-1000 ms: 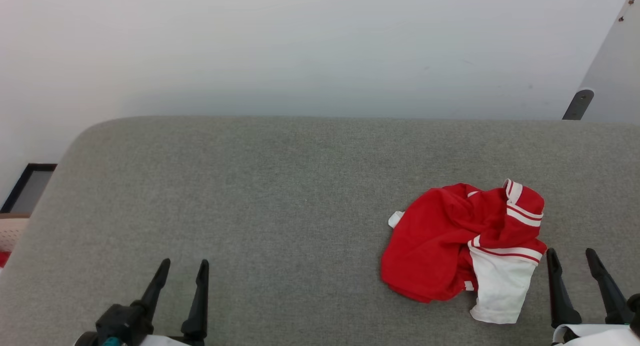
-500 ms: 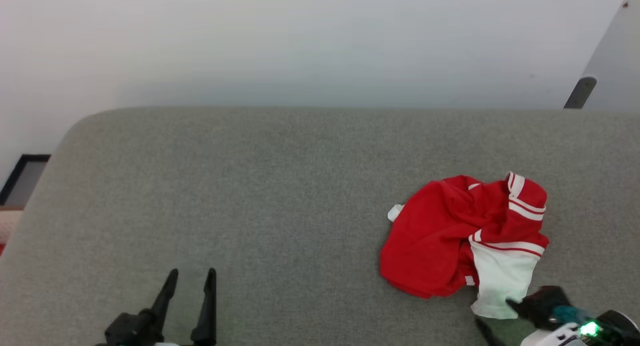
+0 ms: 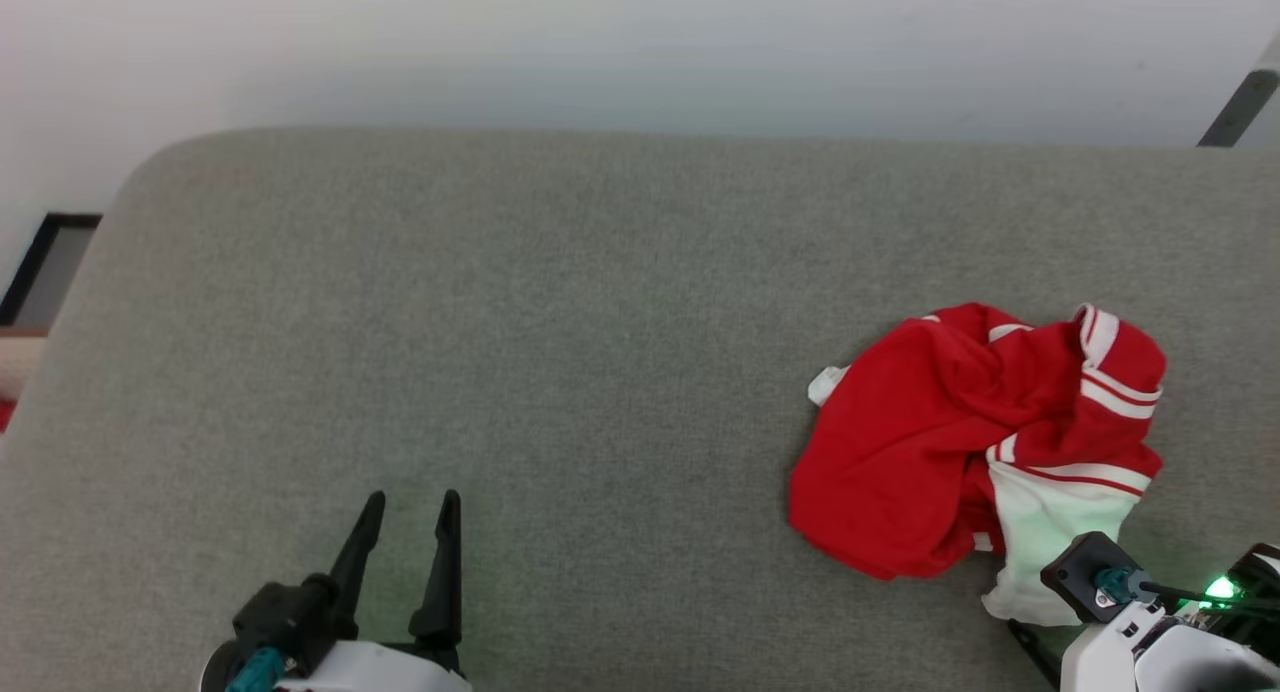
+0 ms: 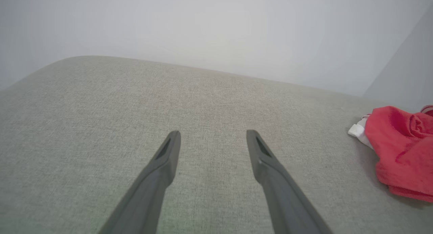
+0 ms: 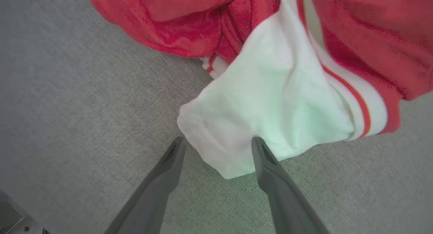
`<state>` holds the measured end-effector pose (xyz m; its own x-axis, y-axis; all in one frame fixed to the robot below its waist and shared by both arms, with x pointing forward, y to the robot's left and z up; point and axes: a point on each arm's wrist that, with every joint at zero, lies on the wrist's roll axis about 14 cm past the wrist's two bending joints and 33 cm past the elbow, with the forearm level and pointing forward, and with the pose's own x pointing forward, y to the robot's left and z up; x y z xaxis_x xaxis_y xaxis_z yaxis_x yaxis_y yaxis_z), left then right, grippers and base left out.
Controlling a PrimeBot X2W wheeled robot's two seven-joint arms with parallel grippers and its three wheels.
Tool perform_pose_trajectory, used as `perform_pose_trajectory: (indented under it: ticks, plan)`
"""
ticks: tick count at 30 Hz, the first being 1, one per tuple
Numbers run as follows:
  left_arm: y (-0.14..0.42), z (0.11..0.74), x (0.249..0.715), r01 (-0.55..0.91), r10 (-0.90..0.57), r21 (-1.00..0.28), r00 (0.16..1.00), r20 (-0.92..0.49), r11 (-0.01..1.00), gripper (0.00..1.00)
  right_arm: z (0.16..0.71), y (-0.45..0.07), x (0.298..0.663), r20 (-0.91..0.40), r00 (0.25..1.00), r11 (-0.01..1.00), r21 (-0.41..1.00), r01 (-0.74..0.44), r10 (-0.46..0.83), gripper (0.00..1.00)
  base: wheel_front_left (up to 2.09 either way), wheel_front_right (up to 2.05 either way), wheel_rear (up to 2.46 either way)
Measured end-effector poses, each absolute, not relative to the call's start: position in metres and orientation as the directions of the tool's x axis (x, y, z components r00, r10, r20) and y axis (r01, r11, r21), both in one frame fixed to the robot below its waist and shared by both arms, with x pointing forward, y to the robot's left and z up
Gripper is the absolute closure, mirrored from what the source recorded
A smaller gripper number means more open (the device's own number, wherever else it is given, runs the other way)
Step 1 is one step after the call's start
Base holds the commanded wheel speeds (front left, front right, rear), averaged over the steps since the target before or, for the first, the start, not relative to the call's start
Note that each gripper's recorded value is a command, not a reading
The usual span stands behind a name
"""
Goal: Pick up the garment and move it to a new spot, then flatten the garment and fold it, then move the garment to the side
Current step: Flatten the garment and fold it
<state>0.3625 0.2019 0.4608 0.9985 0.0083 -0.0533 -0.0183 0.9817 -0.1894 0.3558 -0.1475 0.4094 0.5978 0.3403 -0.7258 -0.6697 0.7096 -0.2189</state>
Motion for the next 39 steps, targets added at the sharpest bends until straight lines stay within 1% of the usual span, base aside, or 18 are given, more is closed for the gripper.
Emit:
perform_pose_trajectory:
  ticks: [2, 3, 4, 5, 7, 11, 14, 16, 19, 21, 23, 26, 28, 30, 34, 37, 39]
  plan:
    - [0.204, 0.458, 0.364, -0.028, 0.016, -0.192, 0.998, -0.061, 0.981, 0.00, 0.403, -0.146, 0.358, -0.734, 0.588, 0.703, -0.217, -0.678, 0.340, 0.00, 0.00, 0.00, 0.00]
    - [0.204, 0.457, 0.366, -0.031, 0.019, -0.193, 0.998, -0.063, 0.981, 0.00, 0.400, -0.144, 0.358, -0.738, 0.580, 0.696, -0.213, -0.685, 0.345, 0.37, 0.00, 0.00, 0.00]
    - [0.205, 0.456, 0.367, -0.034, 0.021, -0.194, 0.998, -0.066, 0.980, 0.00, 0.398, -0.141, 0.359, -0.739, 0.573, 0.692, -0.206, -0.692, 0.353, 0.79, 0.00, 0.00, 0.00]
    - [0.205, 0.455, 0.367, -0.036, 0.023, -0.195, 0.997, -0.070, 0.980, 0.00, 0.395, -0.138, 0.359, -0.738, 0.570, 0.691, -0.197, -0.695, 0.362, 1.00, 0.00, 0.00, 0.00]
    - [0.205, 0.452, 0.369, -0.038, 0.023, -0.197, 0.997, -0.078, 0.980, 0.00, 0.395, -0.139, 0.365, -0.730, 0.579, 0.694, -0.204, -0.690, 0.362, 1.00, 0.00, 0.00, 0.00]
    - [0.200, 0.452, 0.374, -0.024, 0.010, -0.199, 0.997, -0.075, 0.980, 0.00, 0.403, -0.149, 0.375, -0.694, 0.628, 0.736, -0.210, -0.644, 0.352, 1.00, 0.00, 0.00, 0.00]
    - [0.199, 0.454, 0.377, -0.020, 0.006, -0.200, 0.998, -0.068, 0.980, 0.00, 0.420, -0.157, 0.385, -0.628, 0.692, 0.807, -0.167, -0.567, 0.356, 1.00, 0.00, 0.00, 0.00]
    - [0.196, 0.454, 0.379, -0.010, -0.004, -0.202, 0.998, -0.066, 0.979, 0.00, 0.432, -0.160, 0.389, -0.567, 0.738, 0.876, -0.056, -0.478, 0.366, 1.00, 0.00, 0.00, 0.00]
    - [0.192, 0.454, 0.382, 0.003, -0.017, -0.205, 0.998, -0.067, 0.979, 0.00, 0.449, -0.182, 0.398, -0.500, 0.804, 0.938, 0.053, -0.343, 0.322, 1.00, 0.00, 0.00, 0.00]
    - [0.189, 0.453, 0.383, 0.010, -0.025, -0.207, 0.997, -0.068, 0.978, 0.00, 0.460, -0.200, 0.407, -0.441, 0.853, 0.959, 0.167, -0.228, 0.280, 1.00, 0.00, 0.00, 0.00]
    - [0.188, 0.451, 0.385, 0.018, -0.034, -0.204, 0.997, -0.073, 0.979, 0.00, 0.460, -0.224, 0.410, -0.434, 0.876, 0.970, 0.199, -0.137, 0.212, 1.00, 0.00, 0.00, 0.00]
    - [0.189, 0.451, 0.389, 0.021, -0.036, -0.202, 0.997, -0.071, 0.979, 0.00, 0.452, -0.255, 0.411, -0.424, 0.897, 0.938, 0.344, 0.037, 0.121, 1.00, 0.00, 0.00, 0.00]
    - [0.189, 0.450, 0.392, 0.028, -0.042, -0.195, 0.996, -0.073, 0.980, 0.00, 0.446, -0.281, 0.413, -0.437, 0.899, 0.927, 0.353, 0.129, 0.042, 1.00, 0.00, 0.00, 0.00]
    - [0.187, 0.449, 0.394, 0.035, -0.051, -0.194, 0.996, -0.077, 0.980, 0.00, 0.442, -0.307, 0.417, -0.425, 0.904, 0.892, 0.389, 0.232, -0.050, 1.00, 0.00, 0.00, 0.00]
    - [0.186, 0.447, 0.399, 0.046, -0.062, -0.192, 0.995, -0.081, 0.980, 0.00, 0.417, -0.342, 0.415, -0.468, 0.865, 0.810, 0.428, 0.402, -0.182, 1.00, 0.00, 0.00, 0.00]
    - [0.187, 0.445, 0.400, 0.048, -0.065, -0.187, 0.994, -0.084, 0.981, 0.00, 0.409, -0.360, 0.419, -0.459, 0.847, 0.706, 0.505, 0.496, -0.267, 1.00, 0.00, 0.00, 0.00]
    - [0.187, 0.443, 0.400, 0.052, -0.069, -0.185, 0.993, -0.091, 0.981, 0.00, 0.399, -0.374, 0.414, -0.482, 0.816, 0.680, 0.483, 0.552, -0.320, 1.00, 0.00, 0.00, 0.00]
